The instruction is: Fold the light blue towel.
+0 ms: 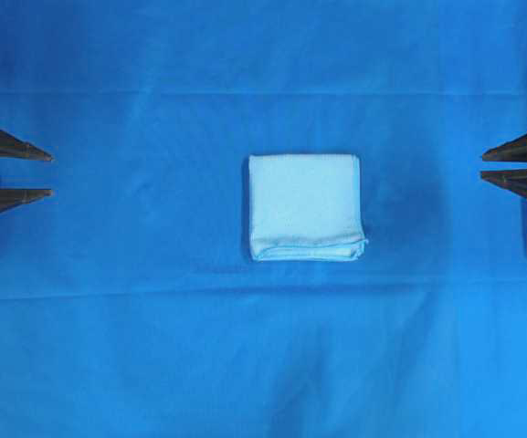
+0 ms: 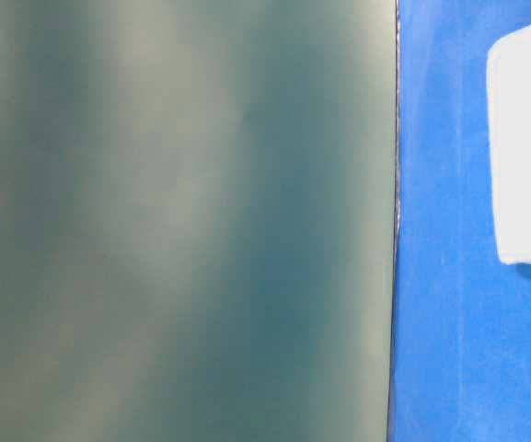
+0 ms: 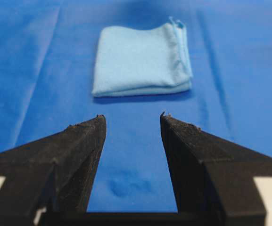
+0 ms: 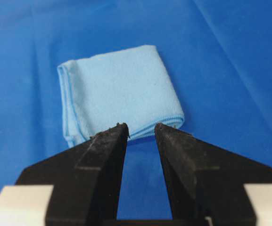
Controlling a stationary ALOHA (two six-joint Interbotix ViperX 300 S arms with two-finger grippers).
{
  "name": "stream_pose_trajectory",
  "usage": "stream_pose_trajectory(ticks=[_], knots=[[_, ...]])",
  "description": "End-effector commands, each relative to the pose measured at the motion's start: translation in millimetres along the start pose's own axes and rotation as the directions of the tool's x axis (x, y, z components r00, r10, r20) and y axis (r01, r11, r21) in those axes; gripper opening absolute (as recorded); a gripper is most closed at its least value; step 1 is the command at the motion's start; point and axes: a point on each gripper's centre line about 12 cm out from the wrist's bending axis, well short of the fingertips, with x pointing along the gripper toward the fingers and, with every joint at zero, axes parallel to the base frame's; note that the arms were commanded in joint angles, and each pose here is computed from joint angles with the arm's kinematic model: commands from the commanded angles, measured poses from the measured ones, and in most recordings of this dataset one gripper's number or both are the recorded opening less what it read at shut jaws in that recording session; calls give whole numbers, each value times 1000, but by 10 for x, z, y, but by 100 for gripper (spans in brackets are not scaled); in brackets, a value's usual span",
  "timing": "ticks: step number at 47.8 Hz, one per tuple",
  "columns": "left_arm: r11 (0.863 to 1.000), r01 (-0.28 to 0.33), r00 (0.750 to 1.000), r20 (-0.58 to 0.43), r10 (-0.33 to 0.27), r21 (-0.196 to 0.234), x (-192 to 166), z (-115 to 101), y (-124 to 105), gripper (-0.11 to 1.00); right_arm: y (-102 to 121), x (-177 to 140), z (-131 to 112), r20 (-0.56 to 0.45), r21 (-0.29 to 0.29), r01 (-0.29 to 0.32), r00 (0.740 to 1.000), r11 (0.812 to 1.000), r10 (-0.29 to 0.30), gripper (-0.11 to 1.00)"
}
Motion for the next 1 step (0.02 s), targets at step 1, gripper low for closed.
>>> stream_pose_trajectory(ticks=[1], knots=[[1000, -8, 1000, 7, 8, -3, 6, 39, 16, 48, 10, 3, 46, 9, 3, -3, 1000, 1000, 3, 39]])
